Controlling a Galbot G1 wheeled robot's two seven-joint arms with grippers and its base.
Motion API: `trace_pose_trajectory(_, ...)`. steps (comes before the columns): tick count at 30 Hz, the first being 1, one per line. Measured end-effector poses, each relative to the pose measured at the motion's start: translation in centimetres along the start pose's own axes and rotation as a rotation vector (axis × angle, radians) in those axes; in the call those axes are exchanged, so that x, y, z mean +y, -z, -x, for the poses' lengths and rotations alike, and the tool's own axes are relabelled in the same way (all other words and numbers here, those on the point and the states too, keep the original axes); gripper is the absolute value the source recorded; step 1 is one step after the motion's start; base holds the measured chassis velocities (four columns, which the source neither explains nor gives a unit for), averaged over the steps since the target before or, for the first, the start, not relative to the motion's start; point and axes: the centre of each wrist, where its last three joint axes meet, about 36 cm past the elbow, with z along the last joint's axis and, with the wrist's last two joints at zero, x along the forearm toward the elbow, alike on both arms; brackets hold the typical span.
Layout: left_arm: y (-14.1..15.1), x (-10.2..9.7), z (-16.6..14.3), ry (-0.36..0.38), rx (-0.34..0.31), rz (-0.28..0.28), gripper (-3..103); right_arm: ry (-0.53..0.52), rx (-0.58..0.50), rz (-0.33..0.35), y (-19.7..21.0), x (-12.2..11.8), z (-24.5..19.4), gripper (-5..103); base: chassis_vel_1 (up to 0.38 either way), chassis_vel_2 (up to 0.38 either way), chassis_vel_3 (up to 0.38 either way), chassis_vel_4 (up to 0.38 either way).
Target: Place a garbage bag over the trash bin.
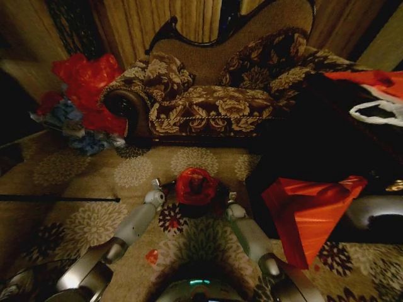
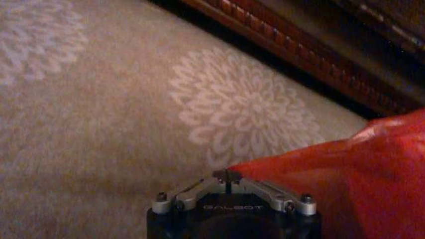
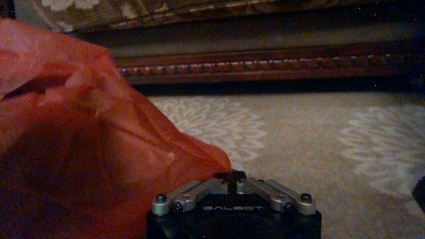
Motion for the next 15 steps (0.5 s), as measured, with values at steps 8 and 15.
trace_pose_trajectory(8, -2.0, 0.1, -0.4, -0.02, 0.033, 0.057, 0, 0.034, -0.036, 0.003, -0.9, 0.0, 0.5, 0, 0.0, 0.0, 0.0, 0.0)
trace_pose_trajectory(15, -2.6, 0.1, -0.8, -0.051, 0.044, 0.091, 0, 0.067, -0.062, 0.005, 0.3, 0.4, 1.8, 0, 0.0, 0.0, 0.0, 0.0)
